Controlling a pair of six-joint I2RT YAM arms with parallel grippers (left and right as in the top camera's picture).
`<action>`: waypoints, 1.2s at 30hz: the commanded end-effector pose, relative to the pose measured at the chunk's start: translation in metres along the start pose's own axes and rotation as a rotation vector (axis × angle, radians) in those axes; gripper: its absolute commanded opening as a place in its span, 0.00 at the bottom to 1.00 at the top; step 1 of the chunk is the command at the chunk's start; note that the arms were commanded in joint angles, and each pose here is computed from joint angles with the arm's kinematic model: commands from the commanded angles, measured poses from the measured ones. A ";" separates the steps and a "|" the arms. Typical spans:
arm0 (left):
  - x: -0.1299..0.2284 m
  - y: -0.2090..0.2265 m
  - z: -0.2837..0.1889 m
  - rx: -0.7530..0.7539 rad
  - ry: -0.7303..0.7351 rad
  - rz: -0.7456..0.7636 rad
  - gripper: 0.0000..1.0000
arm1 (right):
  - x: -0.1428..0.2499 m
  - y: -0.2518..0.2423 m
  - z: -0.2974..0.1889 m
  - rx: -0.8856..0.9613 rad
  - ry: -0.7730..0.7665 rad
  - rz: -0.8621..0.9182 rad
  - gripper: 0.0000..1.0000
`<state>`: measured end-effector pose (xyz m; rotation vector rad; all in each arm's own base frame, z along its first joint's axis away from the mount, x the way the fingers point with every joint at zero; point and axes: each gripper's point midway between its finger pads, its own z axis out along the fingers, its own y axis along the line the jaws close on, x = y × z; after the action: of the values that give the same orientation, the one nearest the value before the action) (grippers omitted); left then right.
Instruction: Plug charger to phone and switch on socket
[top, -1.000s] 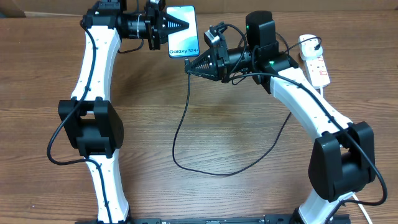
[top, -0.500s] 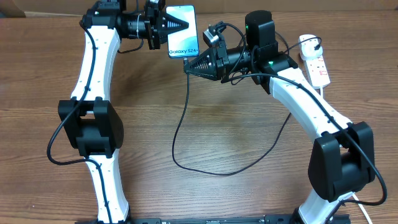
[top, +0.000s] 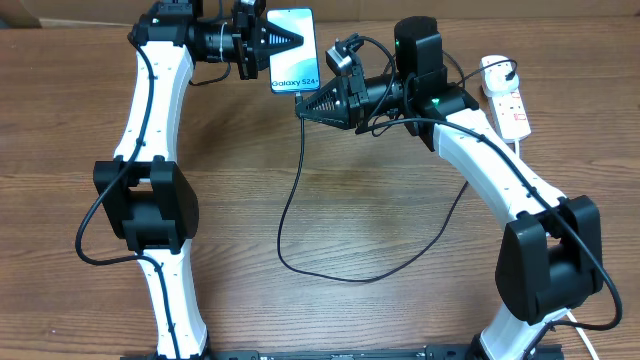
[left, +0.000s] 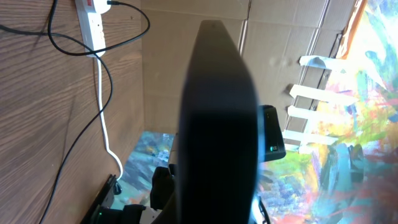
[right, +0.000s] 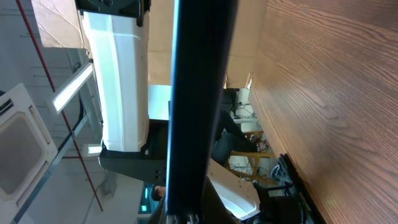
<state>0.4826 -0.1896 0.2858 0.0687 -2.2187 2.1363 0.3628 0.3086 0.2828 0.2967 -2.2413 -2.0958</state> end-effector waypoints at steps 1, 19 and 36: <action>0.006 -0.017 -0.002 0.028 0.015 0.071 0.04 | 0.004 0.007 0.002 -0.014 0.023 -0.016 0.04; 0.006 -0.017 -0.002 0.028 0.016 0.070 0.04 | 0.004 0.008 0.002 -0.015 0.025 -0.017 0.04; 0.006 -0.018 -0.002 0.032 0.018 0.070 0.04 | 0.002 0.009 0.002 -0.014 0.015 -0.034 0.04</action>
<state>0.4826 -0.1896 0.2858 0.0685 -2.2193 2.1362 0.3617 0.3086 0.2854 0.3247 -2.2321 -2.1077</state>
